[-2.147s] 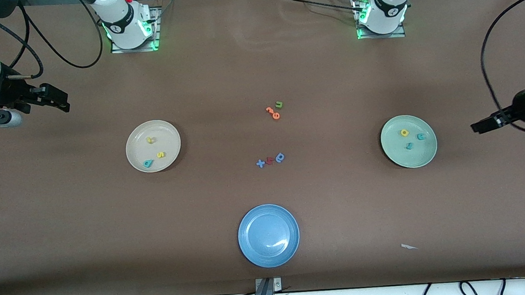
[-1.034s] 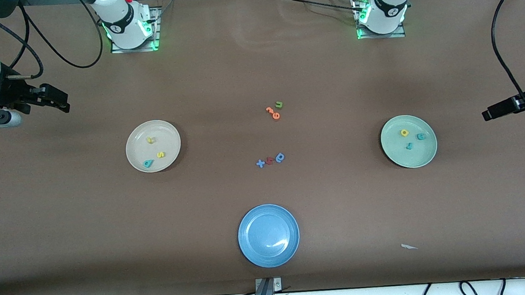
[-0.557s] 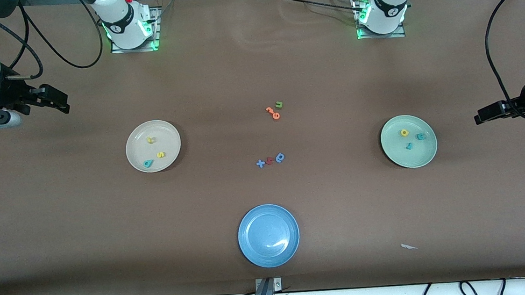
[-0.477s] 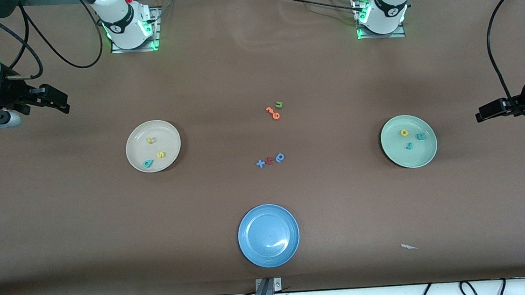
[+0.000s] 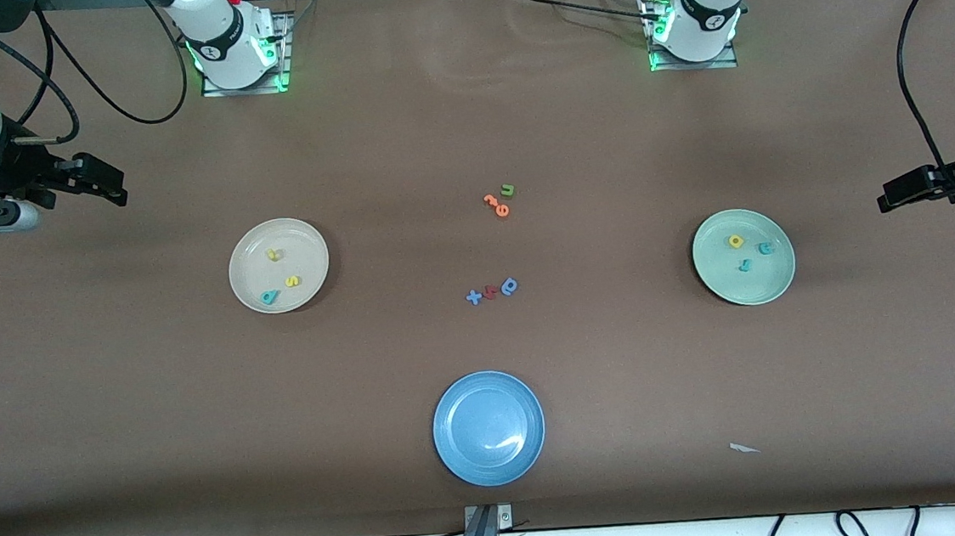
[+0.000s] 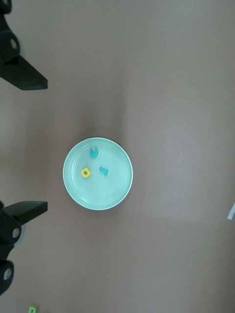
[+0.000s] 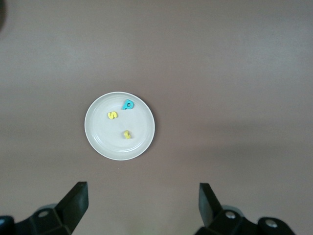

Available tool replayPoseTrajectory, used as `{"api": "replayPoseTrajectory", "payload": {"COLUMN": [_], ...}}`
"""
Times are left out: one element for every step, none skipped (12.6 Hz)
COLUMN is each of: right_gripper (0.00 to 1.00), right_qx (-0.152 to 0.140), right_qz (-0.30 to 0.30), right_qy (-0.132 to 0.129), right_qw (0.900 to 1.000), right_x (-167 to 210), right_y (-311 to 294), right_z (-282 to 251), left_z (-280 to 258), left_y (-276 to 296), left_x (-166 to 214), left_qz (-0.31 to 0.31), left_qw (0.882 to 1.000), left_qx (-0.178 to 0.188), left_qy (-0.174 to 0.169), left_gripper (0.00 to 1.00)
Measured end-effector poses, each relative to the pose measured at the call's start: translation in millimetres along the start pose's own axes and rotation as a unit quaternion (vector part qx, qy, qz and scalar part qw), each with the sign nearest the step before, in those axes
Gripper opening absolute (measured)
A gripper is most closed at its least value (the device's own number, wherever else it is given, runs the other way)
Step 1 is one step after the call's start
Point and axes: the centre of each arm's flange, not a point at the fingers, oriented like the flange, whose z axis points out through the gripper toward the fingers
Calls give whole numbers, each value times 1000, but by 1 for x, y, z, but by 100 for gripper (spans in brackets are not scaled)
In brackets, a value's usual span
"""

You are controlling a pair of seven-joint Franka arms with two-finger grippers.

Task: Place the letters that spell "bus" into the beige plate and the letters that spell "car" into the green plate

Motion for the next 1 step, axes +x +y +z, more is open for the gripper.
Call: {"api": "replayPoseTrajectory", "payload": {"right_gripper": [100], "right_qx": [0], "right_qz": [0], "right_qy": [0], "right_qw": [1000], "right_x": [0], "right_y": [0], "right_z": [0], "left_z": [-1], "left_y": [-3], "left_x": [-1], "left_qz": [-2], "left_qw": [1000], "left_qx": [0], "left_qy": [-2], "left_gripper": [100]}}
